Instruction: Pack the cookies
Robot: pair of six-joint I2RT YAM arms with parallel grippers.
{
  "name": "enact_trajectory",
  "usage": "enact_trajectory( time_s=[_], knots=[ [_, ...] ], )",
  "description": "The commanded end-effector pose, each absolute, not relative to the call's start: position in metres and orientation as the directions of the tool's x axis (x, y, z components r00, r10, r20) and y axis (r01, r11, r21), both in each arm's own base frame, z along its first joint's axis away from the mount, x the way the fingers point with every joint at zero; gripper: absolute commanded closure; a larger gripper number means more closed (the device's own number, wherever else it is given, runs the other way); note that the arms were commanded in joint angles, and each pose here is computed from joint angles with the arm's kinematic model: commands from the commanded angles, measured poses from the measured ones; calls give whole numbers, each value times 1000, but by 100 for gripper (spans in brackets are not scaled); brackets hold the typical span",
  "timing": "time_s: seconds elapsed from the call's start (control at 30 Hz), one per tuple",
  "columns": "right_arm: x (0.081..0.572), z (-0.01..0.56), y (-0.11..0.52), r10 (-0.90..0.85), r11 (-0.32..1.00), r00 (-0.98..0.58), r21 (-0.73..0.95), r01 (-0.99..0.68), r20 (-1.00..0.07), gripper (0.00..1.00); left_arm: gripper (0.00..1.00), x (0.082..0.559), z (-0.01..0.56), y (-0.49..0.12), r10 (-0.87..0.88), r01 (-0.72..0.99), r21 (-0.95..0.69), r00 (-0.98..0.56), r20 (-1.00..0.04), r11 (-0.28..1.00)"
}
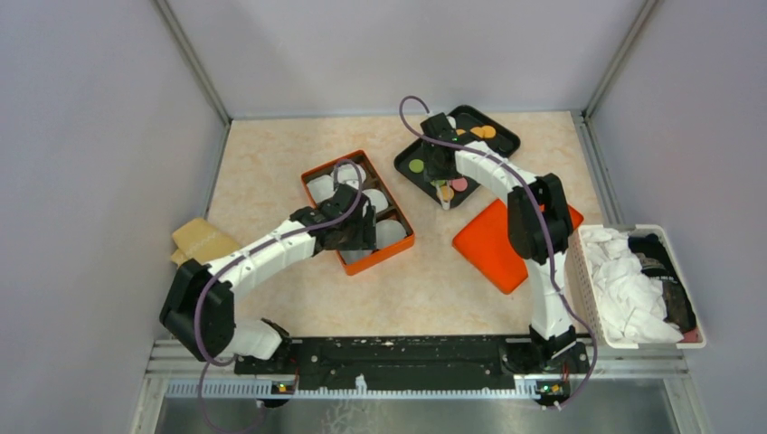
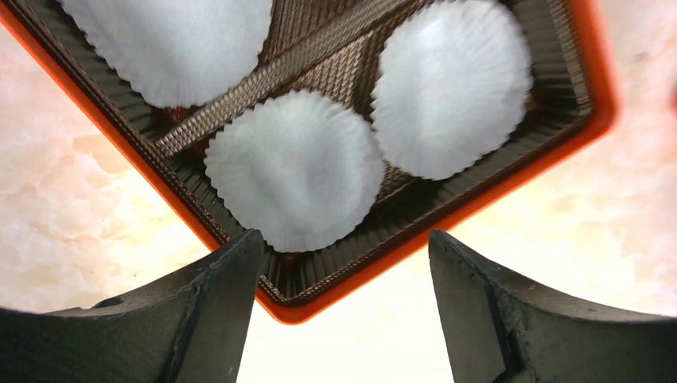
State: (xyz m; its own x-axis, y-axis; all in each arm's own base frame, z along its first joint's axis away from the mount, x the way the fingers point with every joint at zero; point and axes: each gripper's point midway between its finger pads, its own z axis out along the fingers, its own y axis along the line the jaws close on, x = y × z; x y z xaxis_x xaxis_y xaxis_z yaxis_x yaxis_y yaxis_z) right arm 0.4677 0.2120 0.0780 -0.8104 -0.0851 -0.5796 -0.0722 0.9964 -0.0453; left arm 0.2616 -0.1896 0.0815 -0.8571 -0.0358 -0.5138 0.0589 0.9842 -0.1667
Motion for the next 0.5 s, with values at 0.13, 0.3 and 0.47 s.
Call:
enact_trajectory(
  time_s=[0.13, 0.3, 0.47],
  knots=[
    [473, 104, 216, -43, 998, -784, 11, -64, -619, 47, 14, 296, 175, -216, -52, 174, -256, -725, -687, 951],
    [470, 96, 218, -47, 997, -799, 17, -71, -600, 47, 14, 308, 192, -220, -40, 194, -238, -689, -723, 952],
    [469, 95, 212, -53, 998, -805, -17, -53, -591, 52, 13, 308, 202, -220, -49, 203, -250, -675, -736, 947]
  ],
)
